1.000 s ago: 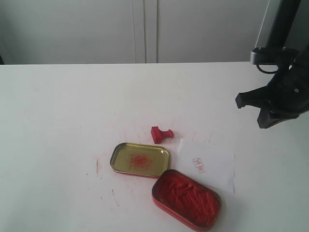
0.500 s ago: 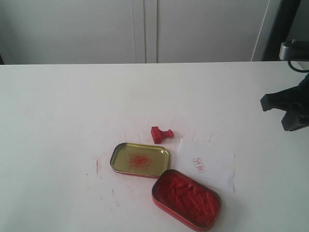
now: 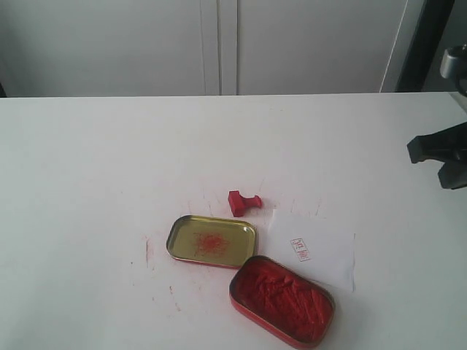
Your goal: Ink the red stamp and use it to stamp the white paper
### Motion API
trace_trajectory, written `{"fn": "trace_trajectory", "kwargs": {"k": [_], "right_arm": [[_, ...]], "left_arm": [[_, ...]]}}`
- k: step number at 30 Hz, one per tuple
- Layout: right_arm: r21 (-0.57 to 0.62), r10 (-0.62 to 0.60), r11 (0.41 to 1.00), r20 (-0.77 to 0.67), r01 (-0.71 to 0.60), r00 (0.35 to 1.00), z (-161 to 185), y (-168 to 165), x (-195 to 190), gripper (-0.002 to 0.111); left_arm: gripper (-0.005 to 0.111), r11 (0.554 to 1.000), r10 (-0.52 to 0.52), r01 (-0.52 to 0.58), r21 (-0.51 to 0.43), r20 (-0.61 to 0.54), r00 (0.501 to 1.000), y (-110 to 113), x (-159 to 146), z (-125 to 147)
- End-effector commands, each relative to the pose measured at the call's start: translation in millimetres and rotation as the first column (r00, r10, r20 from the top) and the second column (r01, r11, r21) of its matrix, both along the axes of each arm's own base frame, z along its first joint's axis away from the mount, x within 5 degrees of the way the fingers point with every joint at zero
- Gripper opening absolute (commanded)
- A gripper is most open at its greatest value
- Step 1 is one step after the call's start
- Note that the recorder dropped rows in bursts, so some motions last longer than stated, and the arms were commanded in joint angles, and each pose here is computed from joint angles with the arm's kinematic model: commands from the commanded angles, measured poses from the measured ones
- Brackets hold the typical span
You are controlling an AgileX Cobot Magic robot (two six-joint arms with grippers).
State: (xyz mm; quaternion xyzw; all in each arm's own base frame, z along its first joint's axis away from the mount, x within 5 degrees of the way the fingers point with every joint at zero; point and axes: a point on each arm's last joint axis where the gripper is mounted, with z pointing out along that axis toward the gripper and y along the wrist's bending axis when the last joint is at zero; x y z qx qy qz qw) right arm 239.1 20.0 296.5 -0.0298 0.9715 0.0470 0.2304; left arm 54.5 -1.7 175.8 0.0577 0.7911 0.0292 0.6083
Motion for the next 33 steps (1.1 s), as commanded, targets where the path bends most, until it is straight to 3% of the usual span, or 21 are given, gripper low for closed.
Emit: {"fn": "trace_trajectory", "kwargs": {"k": [1,16,28,33], "right_arm": [[0.0,-0.011,1.0,0.082,0.011,0.997,14,-2,-9,0.0],[-0.028,0.018,1.0,0.398,-0.008,0.917,62,-6,-51,0.0],[-0.043,0.017,0.999,0.668,0.016,0.744,54,-10,-85,0.0],[-0.05,0.024,0.999,0.665,0.013,0.747,51,-10,-86,0.0]], "left_arm": [[0.0,1.0,0.001,-0.001,-0.003,0.0,1.0,0,0,-1],[0.0,1.0,0.001,-0.001,-0.003,0.0,1.0,0,0,-1],[0.0,1.0,0.001,-0.001,-0.003,0.0,1.0,0,0,-1],[0.0,1.0,0.001,-0.001,-0.003,0.0,1.0,0,0,-1]]}}
